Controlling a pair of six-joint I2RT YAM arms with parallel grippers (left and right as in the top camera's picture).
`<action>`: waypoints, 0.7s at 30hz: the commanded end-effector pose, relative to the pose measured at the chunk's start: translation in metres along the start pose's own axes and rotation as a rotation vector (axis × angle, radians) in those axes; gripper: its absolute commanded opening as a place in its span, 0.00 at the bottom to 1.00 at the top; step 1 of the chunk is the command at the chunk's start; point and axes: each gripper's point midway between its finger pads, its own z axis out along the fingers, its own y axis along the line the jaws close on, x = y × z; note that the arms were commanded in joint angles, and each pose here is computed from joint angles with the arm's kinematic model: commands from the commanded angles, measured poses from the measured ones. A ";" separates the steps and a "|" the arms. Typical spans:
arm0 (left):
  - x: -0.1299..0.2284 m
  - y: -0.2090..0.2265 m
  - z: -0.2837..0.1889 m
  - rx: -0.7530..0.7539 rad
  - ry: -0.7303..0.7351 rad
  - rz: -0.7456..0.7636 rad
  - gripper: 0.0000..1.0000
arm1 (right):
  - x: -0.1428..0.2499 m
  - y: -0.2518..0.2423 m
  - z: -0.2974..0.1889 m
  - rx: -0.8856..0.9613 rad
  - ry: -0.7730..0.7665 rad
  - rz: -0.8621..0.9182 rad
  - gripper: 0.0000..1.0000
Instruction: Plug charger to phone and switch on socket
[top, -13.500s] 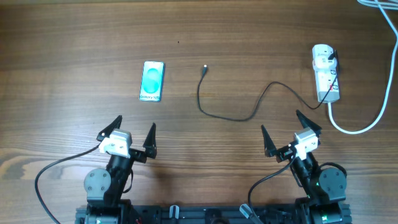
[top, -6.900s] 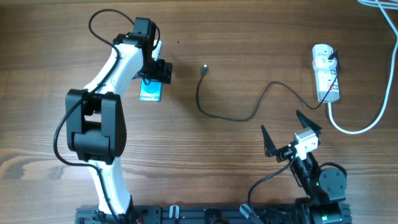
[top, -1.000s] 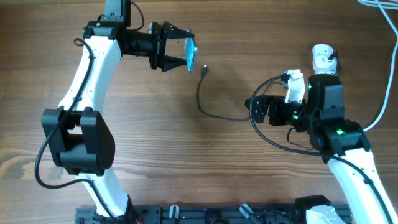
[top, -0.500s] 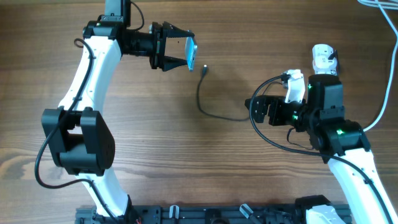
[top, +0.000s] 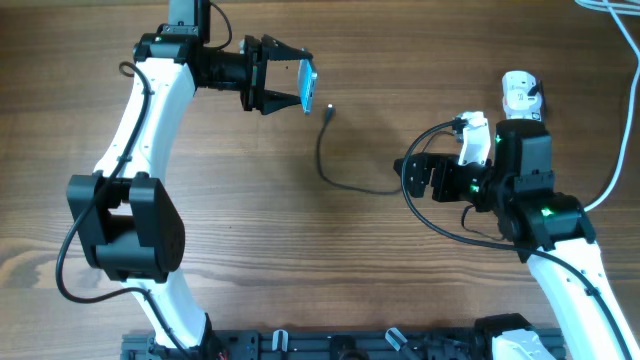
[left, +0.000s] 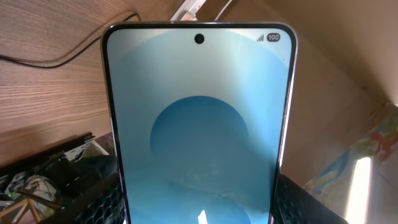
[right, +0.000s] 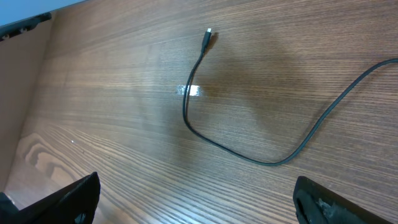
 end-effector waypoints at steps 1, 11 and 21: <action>0.022 -0.019 -0.007 0.038 0.033 0.047 0.63 | -0.007 0.003 -0.002 -0.007 -0.016 0.003 1.00; 0.024 -0.018 -0.003 0.032 0.040 0.054 0.63 | -0.011 0.004 -0.002 -0.013 -0.031 0.069 1.00; 0.024 -0.020 -0.003 0.036 0.039 0.070 0.62 | -0.022 0.007 -0.003 -0.029 -0.070 0.093 1.00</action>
